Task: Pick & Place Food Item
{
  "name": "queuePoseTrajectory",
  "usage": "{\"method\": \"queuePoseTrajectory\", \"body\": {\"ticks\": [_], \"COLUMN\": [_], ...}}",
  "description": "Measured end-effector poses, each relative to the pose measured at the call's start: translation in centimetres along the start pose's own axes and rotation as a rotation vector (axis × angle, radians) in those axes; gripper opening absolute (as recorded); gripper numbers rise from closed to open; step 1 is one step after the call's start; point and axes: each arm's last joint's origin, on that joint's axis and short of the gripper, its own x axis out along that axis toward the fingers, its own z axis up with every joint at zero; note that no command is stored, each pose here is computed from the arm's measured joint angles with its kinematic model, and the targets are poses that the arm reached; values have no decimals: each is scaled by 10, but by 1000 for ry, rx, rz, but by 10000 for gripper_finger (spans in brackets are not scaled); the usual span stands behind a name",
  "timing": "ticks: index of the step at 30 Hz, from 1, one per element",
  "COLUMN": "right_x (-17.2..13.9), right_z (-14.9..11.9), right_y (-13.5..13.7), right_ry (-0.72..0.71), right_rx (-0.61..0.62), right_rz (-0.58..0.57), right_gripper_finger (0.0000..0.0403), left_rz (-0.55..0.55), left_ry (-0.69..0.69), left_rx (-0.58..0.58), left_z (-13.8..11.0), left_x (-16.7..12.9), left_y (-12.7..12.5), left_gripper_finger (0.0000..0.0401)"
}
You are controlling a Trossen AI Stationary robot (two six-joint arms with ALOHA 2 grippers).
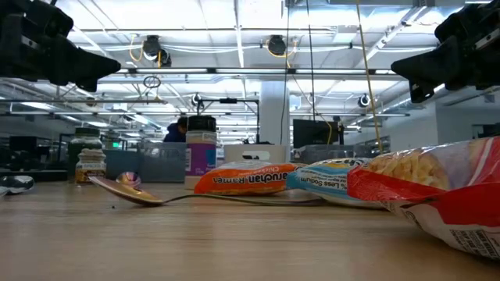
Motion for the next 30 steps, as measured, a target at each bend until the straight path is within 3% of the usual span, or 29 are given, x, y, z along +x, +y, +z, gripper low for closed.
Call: {"method": "queuePoseTrajectory", "body": {"ticks": [9,18,24,27,30], "right_x": [0,0,0,0,0], "right_z": [3,6,12,20,30], "right_y": [0,1,1,0,-4], "right_ry": [-27,-64,-126,-215,-345], "right_rx": [11,185,140,156,278], "right_rz": [2,12,14,-47,-191], "right_gripper_finger": [4,4,4,4,4], "left_rz": [0,1,0,0,1], "left_ry": [0,0,0,0,0], "left_rx": [0,0,0,0,0], "left_z": [0,0,0,0,0], "left_x": [0,0,0,0,0], "left_y": [0,0,0,0,0], "left_gripper_finger": [49,49,49,49,49]}}
